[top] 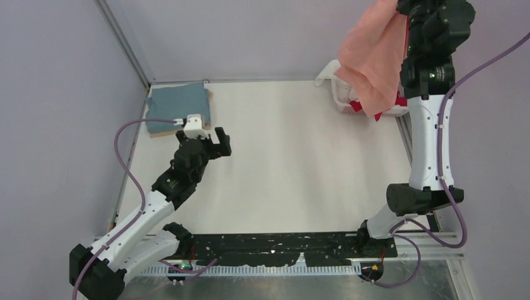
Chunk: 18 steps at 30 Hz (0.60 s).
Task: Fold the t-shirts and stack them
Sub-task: Move the tshirt to the center of the board
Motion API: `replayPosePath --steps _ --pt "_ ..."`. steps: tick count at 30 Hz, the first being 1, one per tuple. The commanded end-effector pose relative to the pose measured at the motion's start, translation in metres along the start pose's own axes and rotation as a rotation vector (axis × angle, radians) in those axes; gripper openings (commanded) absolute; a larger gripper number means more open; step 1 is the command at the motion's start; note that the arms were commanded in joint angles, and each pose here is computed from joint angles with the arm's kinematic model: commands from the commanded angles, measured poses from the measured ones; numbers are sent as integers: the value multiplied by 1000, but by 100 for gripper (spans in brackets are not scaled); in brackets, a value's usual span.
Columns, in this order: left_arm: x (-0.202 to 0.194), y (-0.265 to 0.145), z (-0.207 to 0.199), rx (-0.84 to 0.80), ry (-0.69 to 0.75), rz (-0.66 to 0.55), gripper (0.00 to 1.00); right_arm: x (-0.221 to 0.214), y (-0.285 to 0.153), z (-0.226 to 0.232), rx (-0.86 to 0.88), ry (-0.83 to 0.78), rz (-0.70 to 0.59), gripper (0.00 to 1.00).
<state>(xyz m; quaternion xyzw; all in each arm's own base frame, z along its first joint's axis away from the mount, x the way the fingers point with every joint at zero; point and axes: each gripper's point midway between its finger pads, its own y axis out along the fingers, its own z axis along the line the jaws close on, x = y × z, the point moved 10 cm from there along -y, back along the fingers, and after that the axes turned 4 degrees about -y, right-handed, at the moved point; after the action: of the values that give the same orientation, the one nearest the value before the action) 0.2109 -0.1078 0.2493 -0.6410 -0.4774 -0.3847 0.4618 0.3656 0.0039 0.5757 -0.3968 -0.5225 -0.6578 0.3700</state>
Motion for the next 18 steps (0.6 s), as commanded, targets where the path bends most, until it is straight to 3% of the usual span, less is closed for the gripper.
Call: replayPosePath --steps 1,4,9,14,18 --pt "16 -5 -2 13 -53 -61 100 76 -31 27 277 187 -123 6" --pt "18 -8 0 26 -63 -55 100 83 -60 60 565 292 -29 6" --pt "18 -17 8 109 -109 -57 100 64 -108 115 865 361 146 6" --pt "18 -34 24 243 -156 -69 100 44 -143 158 998 323 272 6" --pt "13 -51 47 462 -214 -115 100 29 -161 168 1007 330 365 6"
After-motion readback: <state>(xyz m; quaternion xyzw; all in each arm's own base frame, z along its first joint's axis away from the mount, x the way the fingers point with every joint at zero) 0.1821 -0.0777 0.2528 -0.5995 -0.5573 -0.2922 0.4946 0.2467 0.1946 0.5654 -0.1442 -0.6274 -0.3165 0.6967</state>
